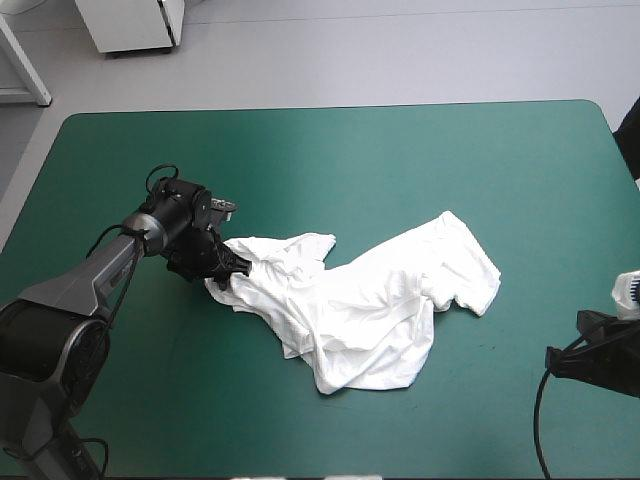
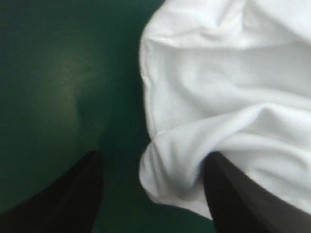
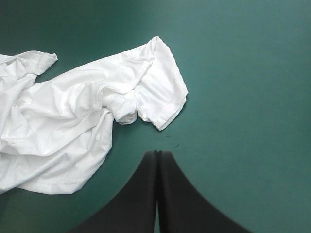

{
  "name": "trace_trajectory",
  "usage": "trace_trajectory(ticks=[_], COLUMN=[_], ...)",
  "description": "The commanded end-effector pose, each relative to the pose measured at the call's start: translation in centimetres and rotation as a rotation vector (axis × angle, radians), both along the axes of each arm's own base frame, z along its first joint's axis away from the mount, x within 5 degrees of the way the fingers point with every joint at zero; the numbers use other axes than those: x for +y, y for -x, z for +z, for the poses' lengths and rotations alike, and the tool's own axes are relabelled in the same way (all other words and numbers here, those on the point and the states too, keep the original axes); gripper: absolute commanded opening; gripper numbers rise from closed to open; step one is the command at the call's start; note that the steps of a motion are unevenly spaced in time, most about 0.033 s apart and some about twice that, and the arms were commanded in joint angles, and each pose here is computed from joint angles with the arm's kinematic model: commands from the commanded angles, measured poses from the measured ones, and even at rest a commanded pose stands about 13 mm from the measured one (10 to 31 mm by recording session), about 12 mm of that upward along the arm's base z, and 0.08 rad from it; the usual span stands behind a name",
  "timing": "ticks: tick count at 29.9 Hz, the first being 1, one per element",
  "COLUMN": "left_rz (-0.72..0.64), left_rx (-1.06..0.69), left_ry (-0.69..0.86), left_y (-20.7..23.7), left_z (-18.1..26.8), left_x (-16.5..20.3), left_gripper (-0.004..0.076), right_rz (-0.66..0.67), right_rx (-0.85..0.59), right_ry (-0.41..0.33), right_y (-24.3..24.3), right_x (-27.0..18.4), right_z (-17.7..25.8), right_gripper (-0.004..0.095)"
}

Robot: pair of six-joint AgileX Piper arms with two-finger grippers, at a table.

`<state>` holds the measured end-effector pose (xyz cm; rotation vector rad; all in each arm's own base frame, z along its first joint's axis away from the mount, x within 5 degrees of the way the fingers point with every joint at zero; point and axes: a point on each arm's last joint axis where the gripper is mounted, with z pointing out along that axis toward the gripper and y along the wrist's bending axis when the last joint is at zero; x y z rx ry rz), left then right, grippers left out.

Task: Fold the cloth

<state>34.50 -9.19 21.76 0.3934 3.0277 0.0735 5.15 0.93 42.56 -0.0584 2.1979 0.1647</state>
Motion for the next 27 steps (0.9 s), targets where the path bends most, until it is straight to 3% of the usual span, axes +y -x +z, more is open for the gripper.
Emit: trace_trajectory(ticks=[1, 3, 6, 10, 13, 18, 21, 27], left_rz=[0.006, 0.006, 0.003, 0.002, 0.001, 0.015, 0.024, 0.024], left_rx=[-0.054, -0.055, -0.058, -0.072, -0.082, -0.075, -0.074, -0.074], left_ry=[0.021, 0.022, 0.017, 0.021, 0.024, 0.055, 0.075, 0.075], left_y=[-0.5, -0.6, -0.7, -0.8, -0.9, -0.9, -0.9, -0.9], left_z=[0.8, 0.5, 0.4, 0.4, 0.5, 0.4, 0.5, 0.5], left_x=[-0.2, -0.2, -0.2, -0.3, -0.3, -0.5, -0.7, -0.7], left_gripper=[0.0373, 0.0255, -0.0023, -0.0022, -0.0022, -0.0022, -0.0022, -0.0022], right_rz=[0.0, -0.024, -0.044, -0.031, -0.003, -0.026, -0.012, -0.008], right_rx=[-0.016, -0.01, 0.037, 0.155, 0.251, 0.434, 0.516, 0.49], right_ry=[-0.004, -0.014, -0.033, 0.007, 0.078, 0.125, 0.12, 0.118], right_y=[0.0, -0.2, -1.3, -4.6, -8.3, -14.2, -17.0, -21.5], right_x=[0.0, -0.1, 0.1, 0.6, 1.1, 1.7, 2.3, 3.0], right_z=[0.7, 0.6, 0.1, -1.2, -2.7, -6.1, -8.3, -9.4], right_gripper=[-0.0017, -0.0017, -0.0016, 0.0012, 0.0106, 0.0404, 0.052, 0.0531])
